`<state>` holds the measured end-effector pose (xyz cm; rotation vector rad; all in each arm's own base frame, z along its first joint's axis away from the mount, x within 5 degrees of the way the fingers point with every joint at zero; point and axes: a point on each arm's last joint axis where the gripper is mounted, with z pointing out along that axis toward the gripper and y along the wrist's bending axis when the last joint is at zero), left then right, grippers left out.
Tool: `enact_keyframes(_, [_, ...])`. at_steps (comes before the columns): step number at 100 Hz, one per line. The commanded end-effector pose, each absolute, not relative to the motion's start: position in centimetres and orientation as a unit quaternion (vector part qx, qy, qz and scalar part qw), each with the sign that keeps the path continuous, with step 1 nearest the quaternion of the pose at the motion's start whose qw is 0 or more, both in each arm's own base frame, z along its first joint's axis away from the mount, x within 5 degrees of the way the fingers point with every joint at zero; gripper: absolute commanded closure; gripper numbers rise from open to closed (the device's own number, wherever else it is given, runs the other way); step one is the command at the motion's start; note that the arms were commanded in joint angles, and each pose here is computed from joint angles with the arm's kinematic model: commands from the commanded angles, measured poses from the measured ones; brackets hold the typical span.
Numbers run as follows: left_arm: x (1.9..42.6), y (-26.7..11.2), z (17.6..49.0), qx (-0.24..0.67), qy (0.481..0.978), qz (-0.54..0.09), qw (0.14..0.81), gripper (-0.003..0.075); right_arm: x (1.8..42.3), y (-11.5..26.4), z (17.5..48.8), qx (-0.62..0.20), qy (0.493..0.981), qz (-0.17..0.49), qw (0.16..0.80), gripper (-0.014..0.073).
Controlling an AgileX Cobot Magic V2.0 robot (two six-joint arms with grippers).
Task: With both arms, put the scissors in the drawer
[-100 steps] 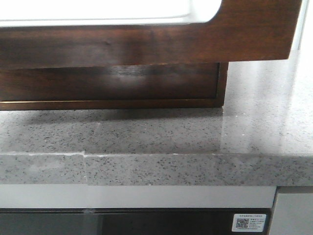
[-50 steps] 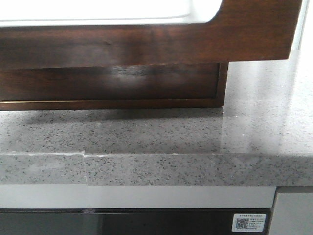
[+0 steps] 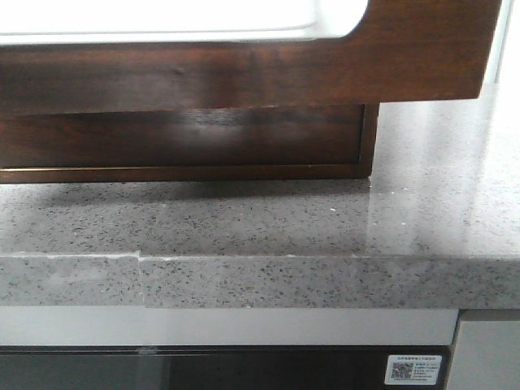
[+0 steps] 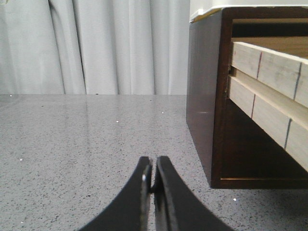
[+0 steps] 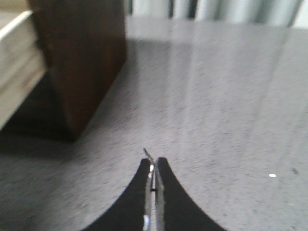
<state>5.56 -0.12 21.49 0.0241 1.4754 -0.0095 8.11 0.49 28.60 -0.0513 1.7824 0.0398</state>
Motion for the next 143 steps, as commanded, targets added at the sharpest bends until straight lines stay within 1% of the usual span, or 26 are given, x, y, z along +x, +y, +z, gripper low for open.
enact_keyframes(1, [5.4, -0.1, 21.2, 0.002, 0.645, -0.010, 0.764, 0.0741, 7.1, -0.1, 27.5, 0.002, 0.707, -0.012, 0.707, 0.0664])
enact_keyframes(11, [5.4, -0.1, 21.2, 0.002, 0.645, -0.010, 0.764, 0.0741, 5.9, -0.2, 24.5, 0.011, 0.681, -0.021, 0.732, 0.0664])
enact_keyframes(22, [5.4, -0.1, 21.2, 0.002, 0.645, -0.010, 0.764, 0.0741, 5.5, -0.2, 22.0, 0.011, 0.675, -0.022, 0.737, 0.0664])
enact_keyframes(32, [5.4, -0.1, 21.2, 0.002, 0.645, -0.010, 0.764, 0.0741, 5.5, -0.3, 20.8, 0.014, 0.664, -0.024, 0.747, 0.0664])
enact_keyframes(35, [5.4, -0.1, 21.2, 0.002, 0.645, -0.010, 0.764, 0.0741, 5.5, -0.3, 20.6, 0.013, 0.673, -0.023, 0.739, 0.0664])
enact_keyframes(69, [5.4, -0.1, 21.2, 0.002, 0.645, -0.010, 0.764, 0.0741, 5.5, -0.3, 20.6, 0.013, 0.673, -0.023, 0.739, 0.0664])
enact_keyframes(74, [5.4, -0.1, 21.2, 0.002, 0.645, -0.010, 0.764, 0.0741, 5.5, -0.3, 20.8, 0.013, 0.667, -0.024, 0.745, 0.0664])
enact_keyframes(75, [5.4, -0.1, 21.2, 0.002, 0.645, -0.010, 0.764, 0.0741, 5.5, -0.3, 20.8, 0.005, 0.666, -0.033, 0.745, 0.0664])
enact_keyframes(77, [5.4, -0.1, 21.2, 0.002, 0.645, -0.010, 0.764, 0.0741, 5.4, -0.3, 20.9, 0.014, 0.662, -0.022, 0.749, 0.0664])
enact_keyframes(79, [5.4, -0.1, 21.2, 0.002, 0.645, -0.010, 0.764, 0.0741, 5.4, -0.3, 21.0, 0.012, 0.659, -0.023, 0.751, 0.0664])
enact_keyframes(80, [5.4, -0.1, 21.2, 0.002, 0.645, -0.010, 0.764, 0.0741, 5.4, -0.3, 21.0, 0.002, 0.659, -0.034, 0.752, 0.0664])
enact_keyframes(81, [5.4, -0.1, 21.2, 0.002, 0.645, -0.010, 0.764, 0.0741, 5.4, -0.2, 21.0, 0.009, 0.657, -0.025, 0.753, 0.0664])
enact_keyframes(82, [5.4, -0.1, 21.2, 0.002, 0.645, -0.010, 0.764, 0.0741, 5.4, -0.2, 21.0, 0.001, 0.657, -0.034, 0.753, 0.0664])
enact_keyframes(83, [5.4, -0.1, 21.2, 0.002, 0.645, -0.010, 0.764, 0.0741, 5.4, -0.2, 21.1, 0.007, 0.656, -0.026, 0.754, 0.0664])
enact_keyframes(88, [5.4, -0.1, 21.2, 0.002, 0.645, -0.010, 0.764, 0.0741, 5.4, -0.2, 21.2, 0.001, 0.652, -0.031, 0.758, 0.0664])
enact_keyframes(143, [5.4, -0.1, 21.2, 0.002, 0.645, -0.010, 0.764, 0.0741, 5.4, -0.2, 21.2, 0.000, 0.652, -0.031, 0.758, 0.0664])
